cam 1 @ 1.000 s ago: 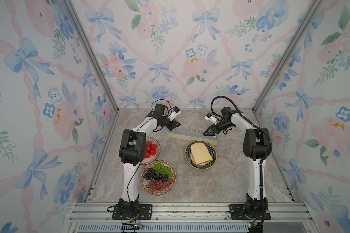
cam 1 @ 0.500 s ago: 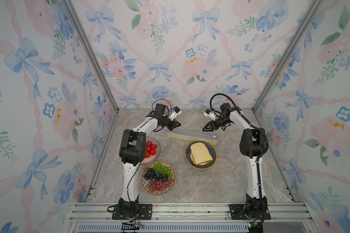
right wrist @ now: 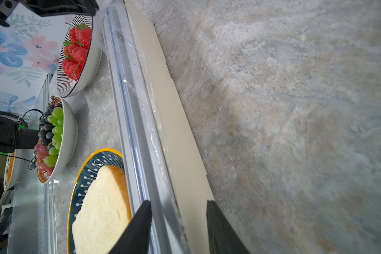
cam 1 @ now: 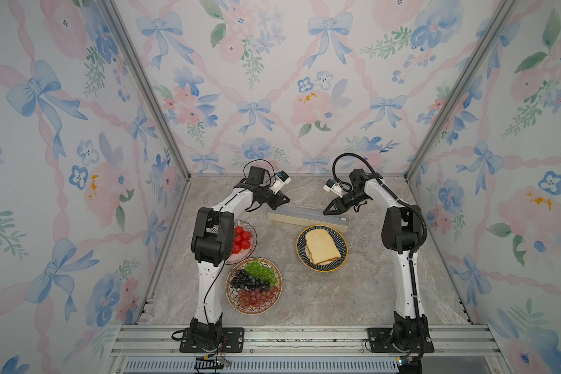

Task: Wrap the plate with plastic wrap
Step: Pull the plastic wrap from the plastic wrap cutting box.

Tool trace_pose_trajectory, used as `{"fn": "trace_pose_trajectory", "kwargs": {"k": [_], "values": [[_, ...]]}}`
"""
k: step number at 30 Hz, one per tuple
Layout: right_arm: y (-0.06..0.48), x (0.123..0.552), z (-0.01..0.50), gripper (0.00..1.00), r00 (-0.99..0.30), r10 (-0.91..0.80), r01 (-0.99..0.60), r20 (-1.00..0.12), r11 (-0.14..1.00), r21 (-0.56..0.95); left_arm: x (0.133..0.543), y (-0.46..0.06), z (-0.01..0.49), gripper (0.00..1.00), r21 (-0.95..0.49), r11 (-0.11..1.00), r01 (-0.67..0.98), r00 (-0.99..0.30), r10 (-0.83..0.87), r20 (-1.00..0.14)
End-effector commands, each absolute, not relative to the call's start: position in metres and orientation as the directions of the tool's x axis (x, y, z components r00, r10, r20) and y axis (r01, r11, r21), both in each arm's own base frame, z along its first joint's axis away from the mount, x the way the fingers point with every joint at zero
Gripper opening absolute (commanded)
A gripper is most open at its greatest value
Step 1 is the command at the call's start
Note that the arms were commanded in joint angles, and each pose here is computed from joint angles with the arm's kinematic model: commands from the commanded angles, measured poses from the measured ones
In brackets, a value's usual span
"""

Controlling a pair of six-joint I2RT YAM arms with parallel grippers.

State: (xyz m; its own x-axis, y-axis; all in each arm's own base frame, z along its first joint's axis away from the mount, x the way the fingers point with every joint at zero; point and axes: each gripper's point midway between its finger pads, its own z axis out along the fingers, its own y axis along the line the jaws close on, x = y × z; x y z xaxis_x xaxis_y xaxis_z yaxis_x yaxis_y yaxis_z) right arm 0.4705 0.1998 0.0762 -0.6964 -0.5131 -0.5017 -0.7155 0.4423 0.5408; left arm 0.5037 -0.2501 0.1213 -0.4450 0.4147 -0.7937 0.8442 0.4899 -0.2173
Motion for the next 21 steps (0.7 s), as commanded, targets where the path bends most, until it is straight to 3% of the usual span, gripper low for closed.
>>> {"fn": "trace_pose_trajectory", "kwargs": {"k": [1,9,21], "values": [[0.201,0.46,0.063,0.38,-0.714,-0.53,-0.692,-0.457,0.434,0.577,0.501,-0.251,0.118,0.0,-0.212,0.484,0.849,-0.438,0.422,-0.793],[0.2,0.458,0.067,0.0,-0.714,-0.531,-0.691,-0.456,0.428,0.583,0.502,-0.25,0.121,0.0,-0.204,0.488,0.849,-0.434,0.423,-0.795],[0.197,0.469,0.124,0.0,-0.635,-0.509,-0.771,-0.581,0.476,0.424,0.497,-0.253,0.154,0.0,-0.175,0.465,0.868,-0.384,0.404,-0.83]]}}
